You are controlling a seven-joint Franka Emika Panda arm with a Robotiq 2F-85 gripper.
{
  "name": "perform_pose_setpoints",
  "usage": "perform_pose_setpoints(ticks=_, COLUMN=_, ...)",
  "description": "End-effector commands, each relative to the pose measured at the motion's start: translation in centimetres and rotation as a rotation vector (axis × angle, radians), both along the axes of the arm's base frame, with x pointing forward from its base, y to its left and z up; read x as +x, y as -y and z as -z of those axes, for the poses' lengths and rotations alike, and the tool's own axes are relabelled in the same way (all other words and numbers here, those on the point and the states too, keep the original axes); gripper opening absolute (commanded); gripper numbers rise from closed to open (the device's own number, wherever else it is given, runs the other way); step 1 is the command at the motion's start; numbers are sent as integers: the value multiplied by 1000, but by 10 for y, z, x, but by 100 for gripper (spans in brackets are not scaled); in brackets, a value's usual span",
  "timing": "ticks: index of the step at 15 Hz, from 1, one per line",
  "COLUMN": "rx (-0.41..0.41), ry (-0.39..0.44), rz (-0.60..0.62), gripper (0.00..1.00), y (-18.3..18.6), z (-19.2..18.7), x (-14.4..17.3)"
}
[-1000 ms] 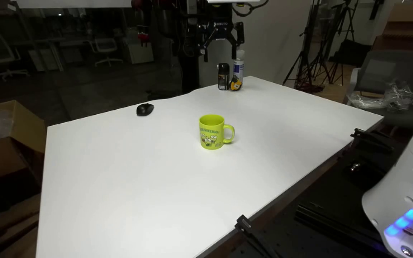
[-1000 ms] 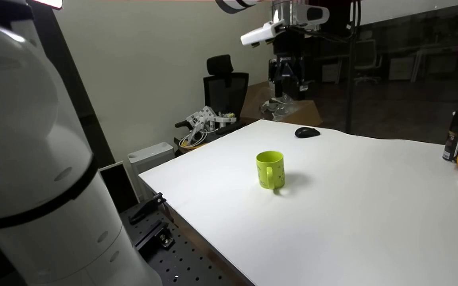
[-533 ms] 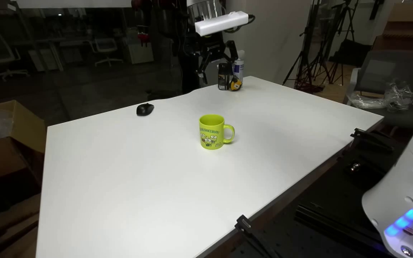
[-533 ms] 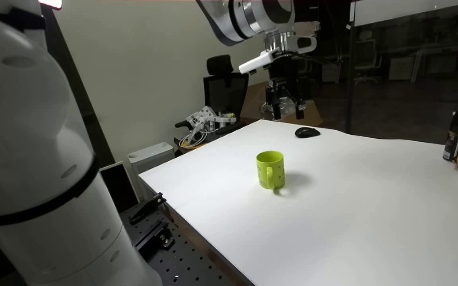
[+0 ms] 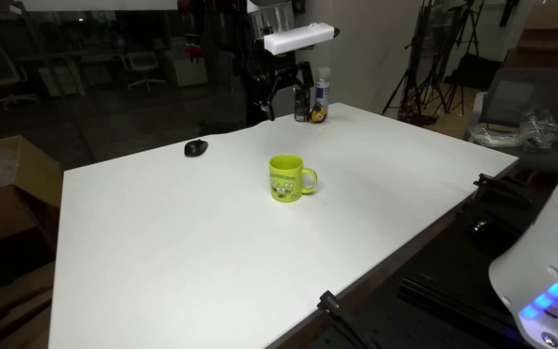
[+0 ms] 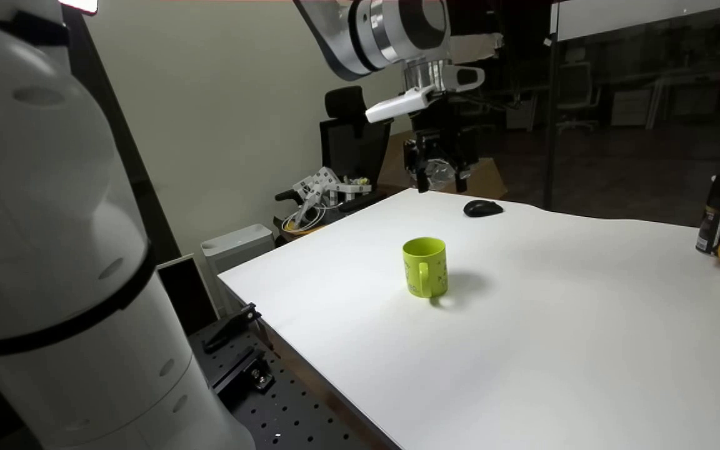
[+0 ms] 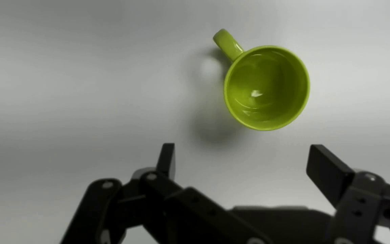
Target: Move the mug to the right
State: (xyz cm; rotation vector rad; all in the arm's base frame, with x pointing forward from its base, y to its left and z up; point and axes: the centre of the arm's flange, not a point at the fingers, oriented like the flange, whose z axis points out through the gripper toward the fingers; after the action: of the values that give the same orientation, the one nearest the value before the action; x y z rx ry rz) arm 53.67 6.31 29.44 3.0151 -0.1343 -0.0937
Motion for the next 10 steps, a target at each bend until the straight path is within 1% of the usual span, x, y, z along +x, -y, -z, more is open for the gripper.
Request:
perform_pose_setpoints(ticks=1, rx=49, ry=1, rz=-139, gripper=100, y=-23, z=7, x=-46)
perform_pose_setpoints(ticks=4, rx=78, ry=-15, rz=-211, gripper=100, y=-39, z=22, x=-77)
perform_pose_setpoints(ticks=6, rx=94, ry=-7, rz=-214, gripper=100, y=-39, z=31, x=-90)
perform_pose_setpoints(ticks=7, rx=74, ry=-29, rz=-199, gripper=100, y=-43, z=33, x=-69)
perform_pose_setpoints(ticks=10, rx=84, ry=-26, rz=-208, gripper=100, y=-42, z=39, x=-81)
